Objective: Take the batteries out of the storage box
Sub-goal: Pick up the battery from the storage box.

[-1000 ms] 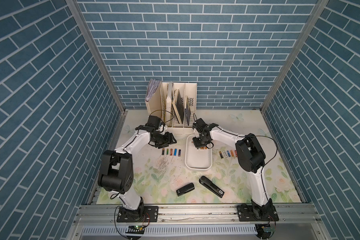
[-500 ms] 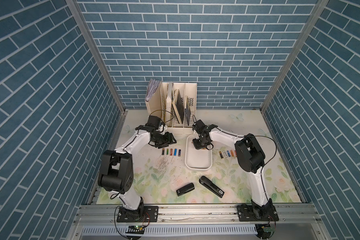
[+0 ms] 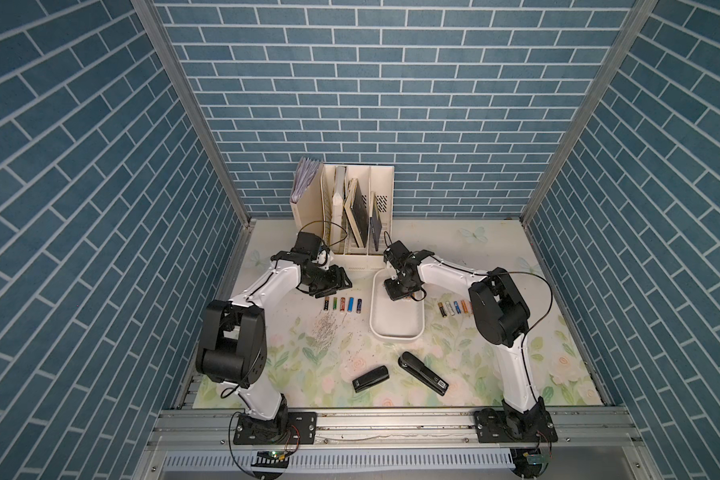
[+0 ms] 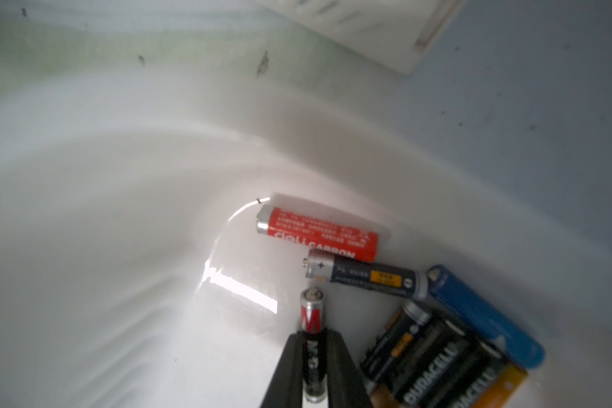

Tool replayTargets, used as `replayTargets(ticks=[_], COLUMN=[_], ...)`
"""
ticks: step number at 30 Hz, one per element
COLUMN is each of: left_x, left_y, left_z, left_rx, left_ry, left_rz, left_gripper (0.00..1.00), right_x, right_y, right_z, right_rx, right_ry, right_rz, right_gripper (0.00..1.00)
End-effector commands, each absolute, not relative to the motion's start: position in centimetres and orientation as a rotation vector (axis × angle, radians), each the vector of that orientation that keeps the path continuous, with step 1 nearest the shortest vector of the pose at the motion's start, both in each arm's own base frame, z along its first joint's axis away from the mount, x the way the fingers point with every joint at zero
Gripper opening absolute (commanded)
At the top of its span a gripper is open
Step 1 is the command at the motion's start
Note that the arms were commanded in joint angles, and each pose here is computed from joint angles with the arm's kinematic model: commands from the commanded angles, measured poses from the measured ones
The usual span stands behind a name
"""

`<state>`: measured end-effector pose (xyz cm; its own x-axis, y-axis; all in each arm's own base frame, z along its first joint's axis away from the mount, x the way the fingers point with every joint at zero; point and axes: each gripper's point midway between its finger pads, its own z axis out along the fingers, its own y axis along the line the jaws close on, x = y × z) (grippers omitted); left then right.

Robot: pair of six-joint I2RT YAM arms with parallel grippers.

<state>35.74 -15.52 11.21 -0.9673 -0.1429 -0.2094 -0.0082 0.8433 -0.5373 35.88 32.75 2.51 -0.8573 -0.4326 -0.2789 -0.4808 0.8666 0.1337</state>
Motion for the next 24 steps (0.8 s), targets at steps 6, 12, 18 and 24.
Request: replayTargets(ticks=[6,12,18,24], left_x=[35.5,35.3,35.6,35.7], left_y=[-13.5,-13.4,-13.5,-13.7], left_z=[10.3,9.7,9.5,9.3], left_rx=[-0.132,-0.122,-0.112,-0.097], left_ry=[2.823,2.839,2.835,2.832], left_rz=[-0.623,-0.58,-0.571,-0.576], left_gripper=[0.65,0.65,0.65,0.65], right_x=[34.5,34.4,34.3,34.4], right_y=[33.0,33.4,33.1,31.9], right_z=[3.9,5.8,7.7,10.6], right_rx=[-0.727,-0.708,-0.688,-0.644], right_ry=[2.815,2.801,2.788,2.773], right_rz=[0.345,0.391,0.42,0.454], right_gripper=[0.12,0.12,0.12,0.12])
